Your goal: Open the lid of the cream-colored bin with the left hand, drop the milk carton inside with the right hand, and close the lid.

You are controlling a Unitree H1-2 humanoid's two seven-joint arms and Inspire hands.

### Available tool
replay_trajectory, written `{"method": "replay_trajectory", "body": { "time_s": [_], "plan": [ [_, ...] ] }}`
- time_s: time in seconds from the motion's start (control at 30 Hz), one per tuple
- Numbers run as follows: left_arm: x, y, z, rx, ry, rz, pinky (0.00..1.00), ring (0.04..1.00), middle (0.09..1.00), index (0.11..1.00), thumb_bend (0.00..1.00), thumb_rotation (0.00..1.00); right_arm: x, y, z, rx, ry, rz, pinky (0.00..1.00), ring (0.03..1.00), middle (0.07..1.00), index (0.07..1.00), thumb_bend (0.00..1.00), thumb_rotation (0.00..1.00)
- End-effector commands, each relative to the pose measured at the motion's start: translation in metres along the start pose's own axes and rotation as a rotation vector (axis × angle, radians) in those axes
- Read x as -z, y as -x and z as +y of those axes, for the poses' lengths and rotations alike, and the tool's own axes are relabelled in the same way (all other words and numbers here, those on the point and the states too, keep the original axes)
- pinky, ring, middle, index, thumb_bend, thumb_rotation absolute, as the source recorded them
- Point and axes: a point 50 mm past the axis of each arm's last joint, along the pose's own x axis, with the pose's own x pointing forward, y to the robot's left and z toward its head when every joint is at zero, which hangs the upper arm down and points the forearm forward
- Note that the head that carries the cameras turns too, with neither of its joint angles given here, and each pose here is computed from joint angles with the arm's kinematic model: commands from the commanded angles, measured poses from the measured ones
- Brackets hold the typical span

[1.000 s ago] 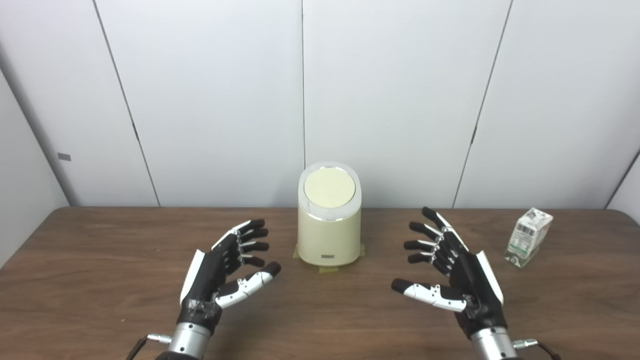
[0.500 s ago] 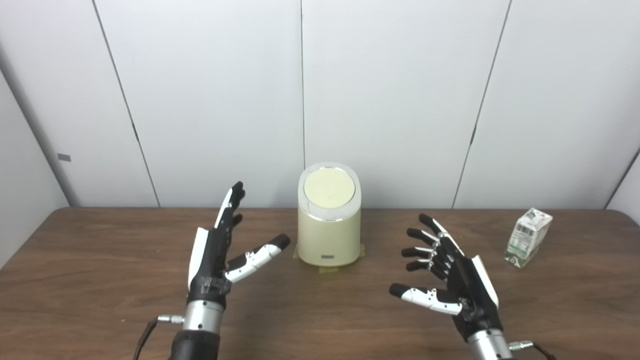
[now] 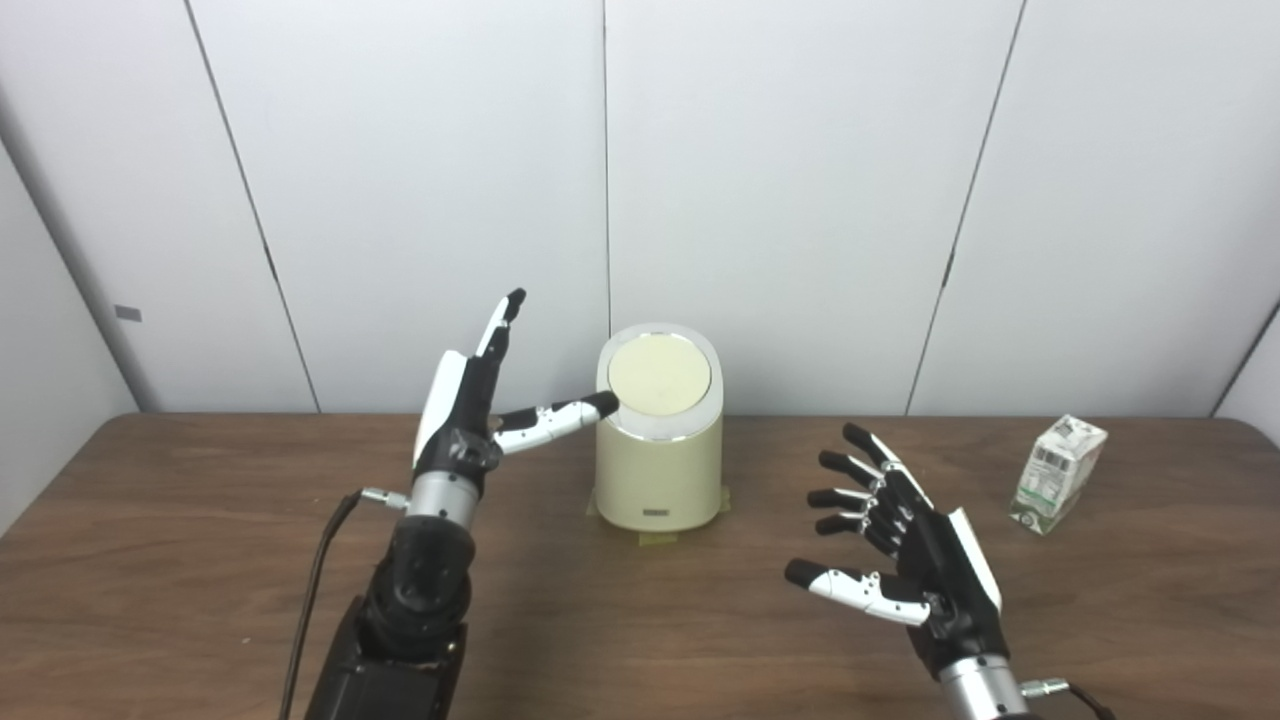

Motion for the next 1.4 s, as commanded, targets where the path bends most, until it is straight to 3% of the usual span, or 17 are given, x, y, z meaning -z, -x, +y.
{"method": "replay_trajectory", "body": {
  "time_s": [0.0,0.17,0.4,0.67,0.9,1.13,1.37],
  "plan": [
    [-0.029,-0.022,0.003,-0.045,-0.044,-0.083,1.0,1.0,1.0,1.0,1.0,0.37,-0.02,-0.013,-0.001,-0.005,0.001,-0.105,0.6,0.683,0.822,0.899,0.75,0.17],
    [-0.043,-0.04,-0.007,-0.029,-0.079,-0.098,1.0,1.0,1.0,1.0,1.0,0.36,-0.02,-0.012,-0.001,-0.007,-0.008,-0.108,0.58,0.681,0.824,0.9,0.74,0.17],
    [-0.058,-0.053,-0.017,0.002,-0.166,-0.063,1.0,1.0,1.0,1.0,1.0,0.36,-0.022,-0.01,0.002,-0.012,-0.011,-0.109,0.57,0.679,0.828,0.902,0.75,0.17],
    [-0.059,-0.064,-0.019,0.015,-0.198,-0.043,1.0,1.0,1.0,1.0,1.0,0.34,-0.028,-0.008,0.006,-0.007,-0.006,-0.105,0.58,0.678,0.821,0.895,0.75,0.16],
    [-0.054,-0.07,-0.019,0.024,-0.249,-0.034,1.0,1.0,1.0,1.0,0.99,0.26,-0.03,-0.007,0.008,-0.014,-0.006,-0.11,0.57,0.67,0.817,0.893,0.73,0.14],
    [-0.05,-0.066,-0.027,-0.008,-0.526,-0.136,1.0,1.0,1.0,1.0,0.96,0.15,-0.032,-0.007,0.01,-0.012,0.002,-0.107,0.58,0.665,0.811,0.889,0.73,0.14],
    [-0.046,-0.062,-0.032,0.01,-0.72,-0.188,1.0,1.0,1.0,1.0,0.95,0.07,-0.034,-0.007,0.011,-0.013,-0.008,-0.105,0.56,0.66,0.816,0.89,0.73,0.14]
  ]
}}
